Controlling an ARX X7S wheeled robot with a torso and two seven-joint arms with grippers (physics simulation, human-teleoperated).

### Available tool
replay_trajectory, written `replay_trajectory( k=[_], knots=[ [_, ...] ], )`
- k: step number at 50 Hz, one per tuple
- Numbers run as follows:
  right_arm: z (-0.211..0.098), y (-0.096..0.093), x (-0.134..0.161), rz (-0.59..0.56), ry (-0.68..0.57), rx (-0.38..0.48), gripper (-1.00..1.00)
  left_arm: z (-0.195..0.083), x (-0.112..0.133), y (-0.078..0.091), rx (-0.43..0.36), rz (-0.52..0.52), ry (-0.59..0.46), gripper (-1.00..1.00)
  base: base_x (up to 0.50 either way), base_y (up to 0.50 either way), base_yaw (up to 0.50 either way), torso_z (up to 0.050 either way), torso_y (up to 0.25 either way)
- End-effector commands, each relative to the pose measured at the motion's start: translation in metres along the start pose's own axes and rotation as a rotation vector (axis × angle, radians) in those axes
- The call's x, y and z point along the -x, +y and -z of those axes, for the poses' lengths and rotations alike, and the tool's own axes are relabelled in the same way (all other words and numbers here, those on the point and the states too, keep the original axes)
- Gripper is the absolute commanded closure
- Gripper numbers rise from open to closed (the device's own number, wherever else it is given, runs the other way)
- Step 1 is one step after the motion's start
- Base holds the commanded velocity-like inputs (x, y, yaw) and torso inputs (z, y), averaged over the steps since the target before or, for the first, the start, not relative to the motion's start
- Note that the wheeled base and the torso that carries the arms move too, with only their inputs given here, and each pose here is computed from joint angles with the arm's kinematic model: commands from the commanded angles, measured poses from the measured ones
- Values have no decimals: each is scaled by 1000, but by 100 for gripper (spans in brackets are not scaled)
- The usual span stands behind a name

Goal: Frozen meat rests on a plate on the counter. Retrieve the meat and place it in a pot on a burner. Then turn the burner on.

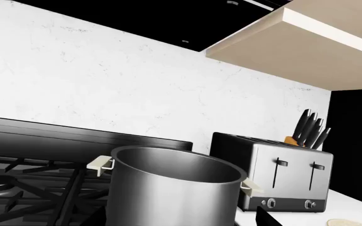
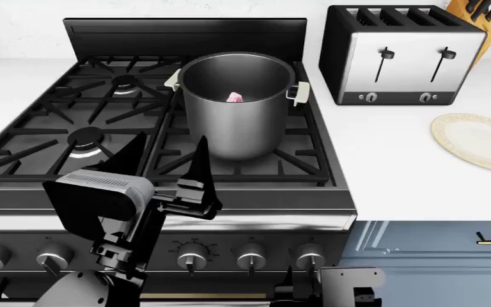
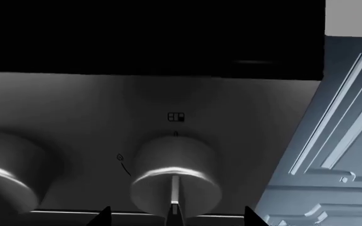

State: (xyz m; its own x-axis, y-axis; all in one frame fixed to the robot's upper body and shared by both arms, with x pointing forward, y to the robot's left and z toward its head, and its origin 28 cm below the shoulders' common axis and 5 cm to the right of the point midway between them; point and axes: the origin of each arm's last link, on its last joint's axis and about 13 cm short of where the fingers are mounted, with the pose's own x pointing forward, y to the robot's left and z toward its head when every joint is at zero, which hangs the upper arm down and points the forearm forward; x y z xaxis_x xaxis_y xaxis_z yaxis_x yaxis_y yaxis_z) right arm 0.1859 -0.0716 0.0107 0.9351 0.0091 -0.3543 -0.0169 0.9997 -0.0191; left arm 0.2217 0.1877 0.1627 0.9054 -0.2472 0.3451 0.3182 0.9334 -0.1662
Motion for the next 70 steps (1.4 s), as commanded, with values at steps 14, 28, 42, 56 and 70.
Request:
replay_trajectory(
  k=[14,28,42,56,70],
  knots=[
    [0,1,-5,0,15,8,-100,1,-1,0,2,0,2,-100,0,0,0,0,0],
    [-2,2,-6,3,16,14,100,0,-1,0,2,-1,0,-100,0,0,0,0,0],
    [-1,2,-6,6,17,9,100,0,0,1,5,-4,0,-100,0,0,0,0,0],
    [-2,2,-6,21,12,39,100,0,0,1,7,-5,-3,-100,1,0,1,0,0],
    [-8,4,-2,68,-23,162,100,-1,0,1,9,-5,-4,-100,-2,0,0,0,0]
  ],
)
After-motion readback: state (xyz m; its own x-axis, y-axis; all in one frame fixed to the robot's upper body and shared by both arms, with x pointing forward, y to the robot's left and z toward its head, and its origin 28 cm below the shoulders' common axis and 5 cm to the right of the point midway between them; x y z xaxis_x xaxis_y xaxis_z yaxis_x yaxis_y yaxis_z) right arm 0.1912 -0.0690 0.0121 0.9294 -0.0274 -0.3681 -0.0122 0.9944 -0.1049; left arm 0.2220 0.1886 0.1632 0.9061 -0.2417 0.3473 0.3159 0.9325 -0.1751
